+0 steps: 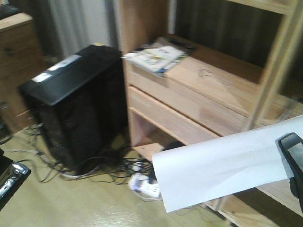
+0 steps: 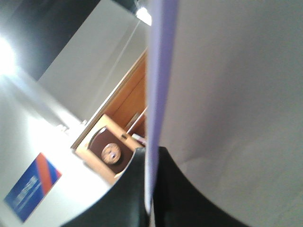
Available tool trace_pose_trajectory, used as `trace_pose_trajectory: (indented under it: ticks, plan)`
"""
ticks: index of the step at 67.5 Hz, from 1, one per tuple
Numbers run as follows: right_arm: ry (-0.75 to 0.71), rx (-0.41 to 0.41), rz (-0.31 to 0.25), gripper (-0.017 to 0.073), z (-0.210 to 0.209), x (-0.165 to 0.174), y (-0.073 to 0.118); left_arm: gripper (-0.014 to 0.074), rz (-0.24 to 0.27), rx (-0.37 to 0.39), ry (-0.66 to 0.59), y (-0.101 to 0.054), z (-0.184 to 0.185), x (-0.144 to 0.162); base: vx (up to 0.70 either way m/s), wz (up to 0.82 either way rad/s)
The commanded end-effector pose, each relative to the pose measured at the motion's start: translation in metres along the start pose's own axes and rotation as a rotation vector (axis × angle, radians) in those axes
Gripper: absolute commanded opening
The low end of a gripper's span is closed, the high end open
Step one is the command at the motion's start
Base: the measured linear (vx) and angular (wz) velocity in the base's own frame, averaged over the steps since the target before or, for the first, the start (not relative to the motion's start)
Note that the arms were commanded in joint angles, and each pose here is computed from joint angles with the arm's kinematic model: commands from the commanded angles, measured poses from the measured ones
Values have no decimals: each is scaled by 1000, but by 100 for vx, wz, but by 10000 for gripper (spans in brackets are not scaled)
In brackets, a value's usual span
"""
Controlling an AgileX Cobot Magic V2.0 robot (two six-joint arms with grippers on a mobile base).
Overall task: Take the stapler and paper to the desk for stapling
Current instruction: 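Drive the base away from the shelf, holding stapler and paper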
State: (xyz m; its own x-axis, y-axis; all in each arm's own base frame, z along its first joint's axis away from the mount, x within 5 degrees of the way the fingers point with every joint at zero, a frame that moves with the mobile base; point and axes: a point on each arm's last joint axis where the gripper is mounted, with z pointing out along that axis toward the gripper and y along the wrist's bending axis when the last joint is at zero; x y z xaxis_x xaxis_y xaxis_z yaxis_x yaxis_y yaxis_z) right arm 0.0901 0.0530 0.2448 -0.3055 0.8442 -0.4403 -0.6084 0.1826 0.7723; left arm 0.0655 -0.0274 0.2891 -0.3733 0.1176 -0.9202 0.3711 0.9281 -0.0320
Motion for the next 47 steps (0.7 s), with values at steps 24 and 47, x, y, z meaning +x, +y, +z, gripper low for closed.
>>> trace_pose_trajectory:
  ticks: [24,47]
  plan:
    - [-44,-146,-7,-2,-7,-1,11,-6,-4,12,-141,-1,-5,-20,8,66]
    - [-44,-146,-7,-2,-7,-1,11,-6,-4,12,-141,-1,-5,-20,10,76]
